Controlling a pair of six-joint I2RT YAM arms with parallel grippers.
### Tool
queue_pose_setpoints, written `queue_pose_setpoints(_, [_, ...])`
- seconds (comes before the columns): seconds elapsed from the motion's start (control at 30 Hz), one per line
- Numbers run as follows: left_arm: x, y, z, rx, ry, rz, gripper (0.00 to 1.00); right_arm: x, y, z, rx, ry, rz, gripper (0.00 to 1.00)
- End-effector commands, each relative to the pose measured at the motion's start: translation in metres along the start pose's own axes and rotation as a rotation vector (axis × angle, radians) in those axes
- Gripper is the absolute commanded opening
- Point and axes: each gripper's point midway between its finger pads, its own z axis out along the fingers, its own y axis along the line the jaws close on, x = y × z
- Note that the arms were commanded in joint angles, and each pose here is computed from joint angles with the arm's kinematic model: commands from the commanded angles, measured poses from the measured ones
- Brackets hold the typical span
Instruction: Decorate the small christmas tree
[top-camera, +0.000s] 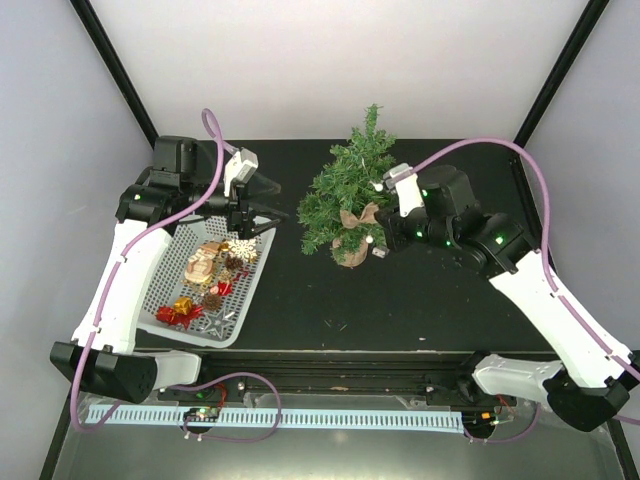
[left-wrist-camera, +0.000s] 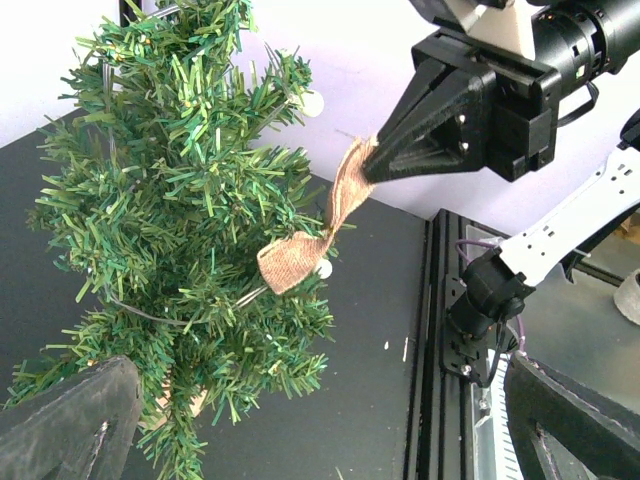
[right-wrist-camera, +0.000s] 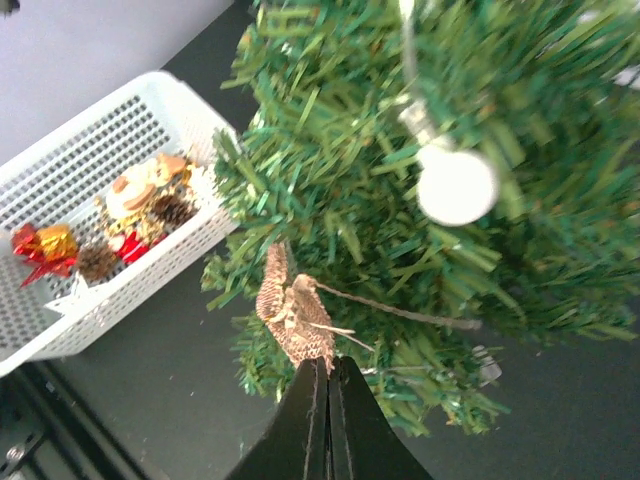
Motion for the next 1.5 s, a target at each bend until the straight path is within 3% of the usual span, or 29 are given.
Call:
queue_pose_setpoints(0.0, [-0.007, -0.008, -0.005, 0.015, -0.027, 0.018, 0.99, -0.029, -0.012, -0.018, 0.086, -0.125, 0.017, 0.01])
queue_pose_setpoints(0.63, [-0.006, -0.008, -0.005, 0.018, -0.028, 0.018, 0.99, -0.039, -0.026, 0.001, 0.159, -0.163, 0.057, 0.01])
queue_pose_setpoints(1.47, [-0.005, -0.011, -0.005, 0.017, -0.030, 0.025, 0.99, -0.020, -0.034, 0.024, 0.176, -0.162, 0.099, 0.01])
